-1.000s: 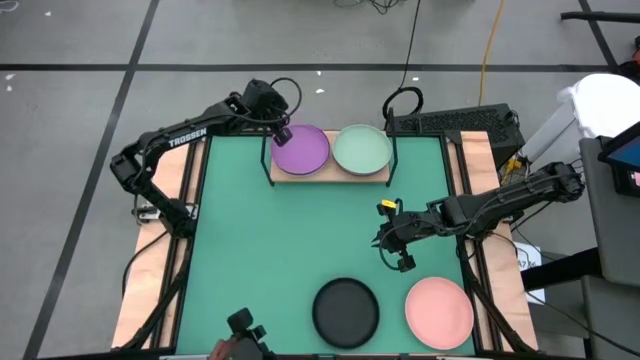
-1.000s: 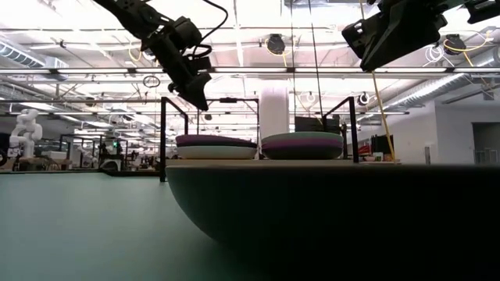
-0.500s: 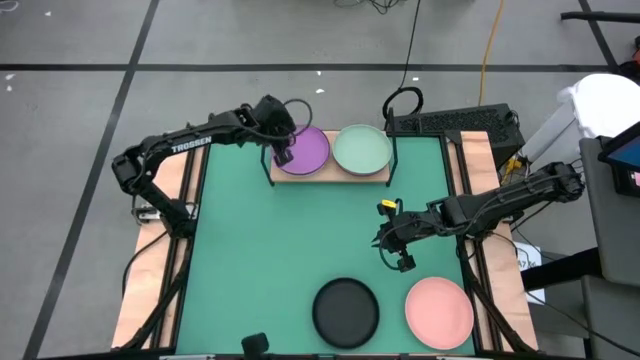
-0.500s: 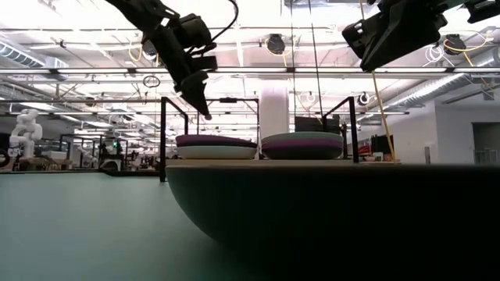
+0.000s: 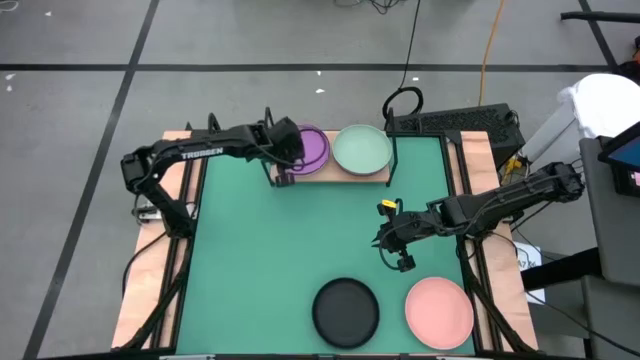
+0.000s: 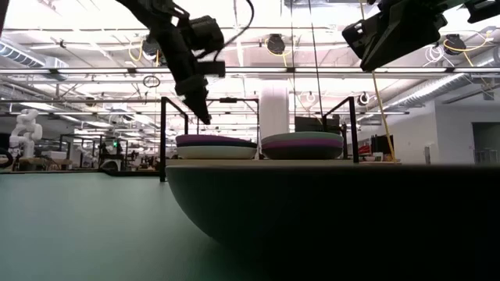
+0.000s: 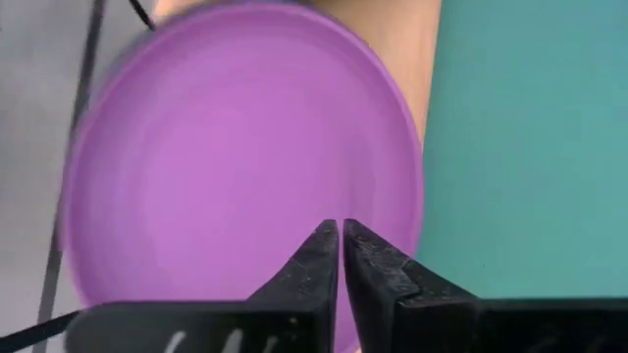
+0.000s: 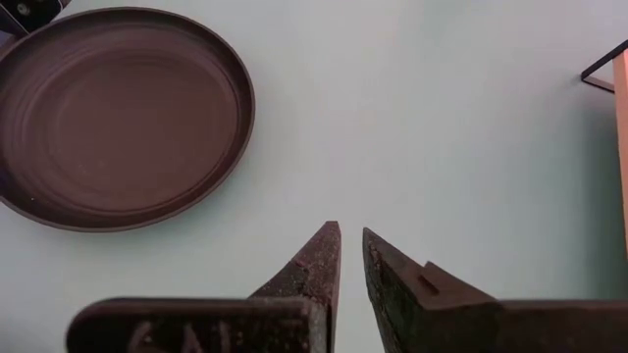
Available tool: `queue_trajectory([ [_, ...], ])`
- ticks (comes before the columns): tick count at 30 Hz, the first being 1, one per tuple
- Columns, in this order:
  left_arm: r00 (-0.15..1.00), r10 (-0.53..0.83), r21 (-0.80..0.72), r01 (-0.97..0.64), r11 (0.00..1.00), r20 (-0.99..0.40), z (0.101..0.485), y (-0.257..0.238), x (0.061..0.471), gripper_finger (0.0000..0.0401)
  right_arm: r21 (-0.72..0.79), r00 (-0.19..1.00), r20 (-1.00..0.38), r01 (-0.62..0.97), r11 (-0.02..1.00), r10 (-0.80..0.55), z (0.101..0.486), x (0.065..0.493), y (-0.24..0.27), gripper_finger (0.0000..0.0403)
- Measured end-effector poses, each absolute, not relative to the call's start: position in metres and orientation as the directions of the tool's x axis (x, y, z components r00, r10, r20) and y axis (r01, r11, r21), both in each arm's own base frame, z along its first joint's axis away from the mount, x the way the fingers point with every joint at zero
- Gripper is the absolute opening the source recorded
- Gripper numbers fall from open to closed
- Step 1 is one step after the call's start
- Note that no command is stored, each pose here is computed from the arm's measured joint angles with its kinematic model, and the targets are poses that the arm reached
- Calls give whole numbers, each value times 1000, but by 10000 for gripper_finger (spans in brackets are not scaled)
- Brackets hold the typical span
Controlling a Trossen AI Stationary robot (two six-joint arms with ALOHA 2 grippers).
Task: Place and stack plates onto a shelf
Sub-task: Stack the purple plate on top of the dark blue plate on the shelf
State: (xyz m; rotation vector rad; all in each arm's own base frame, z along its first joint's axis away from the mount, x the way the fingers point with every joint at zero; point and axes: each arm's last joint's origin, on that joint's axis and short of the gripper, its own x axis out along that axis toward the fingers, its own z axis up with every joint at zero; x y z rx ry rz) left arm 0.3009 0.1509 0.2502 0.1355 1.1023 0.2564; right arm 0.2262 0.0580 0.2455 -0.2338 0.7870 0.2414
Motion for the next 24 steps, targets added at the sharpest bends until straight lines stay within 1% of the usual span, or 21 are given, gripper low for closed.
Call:
queue_trajectory([
  [3,371,250,220,-122,968,-895,237,151,304,13,-114,681,-721,-297,948,127,246,226,58,31],
  [5,347,266,236,-128,963,-899,233,152,304,8,-111,681,-721,-294,949,127,246,226,58,31],
  [10,321,297,259,-156,953,-899,235,152,301,5,-112,678,-724,-296,949,126,245,226,58,31],
  [16,232,282,238,-201,950,-931,235,149,291,4,-108,672,-730,-293,950,124,245,225,58,31],
  [24,237,288,239,-217,946,-928,235,149,292,4,-91,673,-729,-276,957,125,245,225,58,31],
])
